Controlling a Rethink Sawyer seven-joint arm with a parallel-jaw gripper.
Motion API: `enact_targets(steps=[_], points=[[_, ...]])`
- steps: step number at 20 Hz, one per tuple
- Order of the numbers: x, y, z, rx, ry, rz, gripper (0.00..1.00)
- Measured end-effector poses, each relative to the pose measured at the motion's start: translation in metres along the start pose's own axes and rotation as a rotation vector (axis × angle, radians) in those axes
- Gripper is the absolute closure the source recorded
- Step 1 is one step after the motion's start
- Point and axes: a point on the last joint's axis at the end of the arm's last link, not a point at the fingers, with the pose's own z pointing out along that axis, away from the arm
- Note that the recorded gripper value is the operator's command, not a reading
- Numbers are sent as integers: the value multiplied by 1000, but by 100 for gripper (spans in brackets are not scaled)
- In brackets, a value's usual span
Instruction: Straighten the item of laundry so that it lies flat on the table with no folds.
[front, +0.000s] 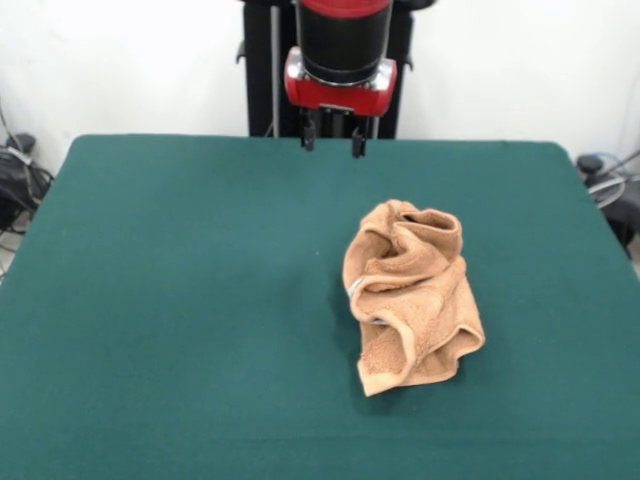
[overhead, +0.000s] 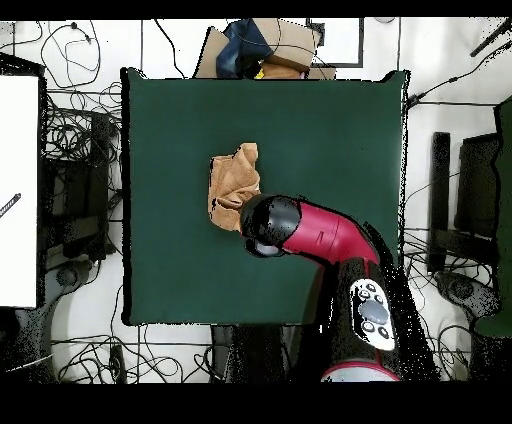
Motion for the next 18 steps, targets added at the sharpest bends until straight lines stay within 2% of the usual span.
enact_targets(steps=[12,18], points=[[0,7,23,3,2,-9,0],[-1,7,26,3,-6,-7,0]])
